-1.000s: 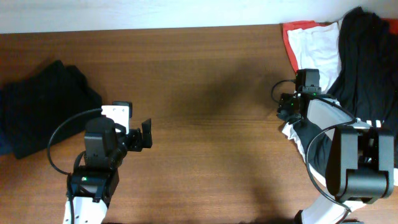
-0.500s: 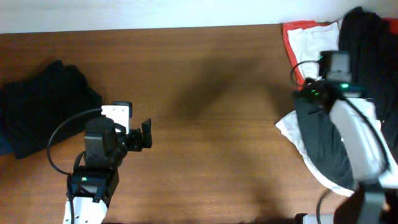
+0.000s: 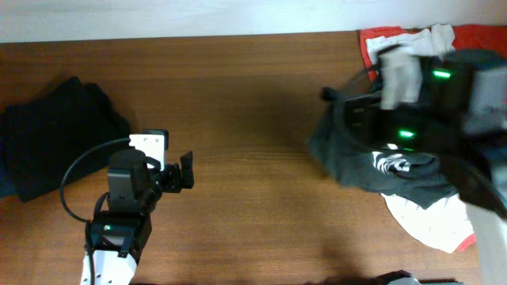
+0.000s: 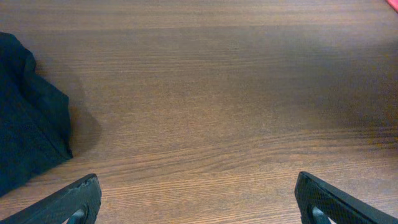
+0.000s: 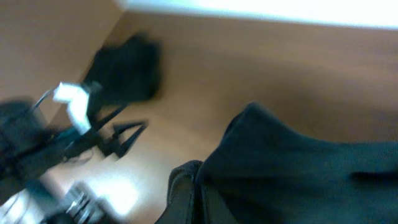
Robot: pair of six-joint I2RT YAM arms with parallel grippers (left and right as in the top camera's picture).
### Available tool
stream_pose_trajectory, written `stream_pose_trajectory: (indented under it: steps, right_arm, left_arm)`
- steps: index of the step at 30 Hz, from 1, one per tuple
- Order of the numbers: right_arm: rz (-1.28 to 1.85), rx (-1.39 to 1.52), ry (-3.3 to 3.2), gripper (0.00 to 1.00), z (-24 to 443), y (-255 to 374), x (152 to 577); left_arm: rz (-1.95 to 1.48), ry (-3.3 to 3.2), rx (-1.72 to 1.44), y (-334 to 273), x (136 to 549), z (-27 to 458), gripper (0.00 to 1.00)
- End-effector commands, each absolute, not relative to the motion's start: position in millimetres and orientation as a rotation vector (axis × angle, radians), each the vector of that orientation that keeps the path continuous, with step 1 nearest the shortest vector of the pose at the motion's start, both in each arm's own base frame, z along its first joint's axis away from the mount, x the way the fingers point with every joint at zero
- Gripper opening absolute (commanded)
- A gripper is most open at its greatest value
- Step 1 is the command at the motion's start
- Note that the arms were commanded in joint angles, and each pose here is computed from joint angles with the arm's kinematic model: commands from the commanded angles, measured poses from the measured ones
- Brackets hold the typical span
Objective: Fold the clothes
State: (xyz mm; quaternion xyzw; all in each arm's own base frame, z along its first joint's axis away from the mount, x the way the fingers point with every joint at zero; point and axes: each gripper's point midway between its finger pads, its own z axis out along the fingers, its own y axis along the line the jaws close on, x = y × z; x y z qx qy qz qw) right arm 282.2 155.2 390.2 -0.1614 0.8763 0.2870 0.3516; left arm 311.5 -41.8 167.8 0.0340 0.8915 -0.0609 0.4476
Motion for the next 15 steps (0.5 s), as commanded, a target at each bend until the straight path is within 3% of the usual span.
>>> stream_pose_trajectory:
  steps: [1,2,5,6,7,8,12,15]
  right_arm:
    - [0.914,-0.631,2.361,0.04,350,227,293]
    - [0.919,-0.668,2.493,0.04,294,257,321]
    - [0.831,-0.638,2.610,0.06,252,258,340]
    - [0.725,-0.610,2.643,0.33,238,249,351]
    - [0.603,-0.579,2.651,0.72,233,237,359]
    - [0.522,-0.556,2.643,0.99,234,228,364]
    - [0.258,-0.258,2.648,0.99,254,153,377]
    - [0.183,-0.002,2.705,0.99,266,73,361]
  left_arm:
    - [-0.176,2.188,0.075,-44,314,177,0.99]
    - [-0.176,2.200,0.074,-43,313,174,0.99]
    - [-0.179,2.206,0.077,-44,312,173,0.99]
    - [-0.189,2.205,0.081,-45,312,173,0.99]
    - [-0.192,2.206,0.082,-46,311,173,0.99]
    - [-0.192,2.206,0.082,-46,311,173,0.99]
    - [-0.224,2.197,0.099,-51,312,175,0.99]
    - [-0.527,2.152,0.237,-96,308,183,0.99]
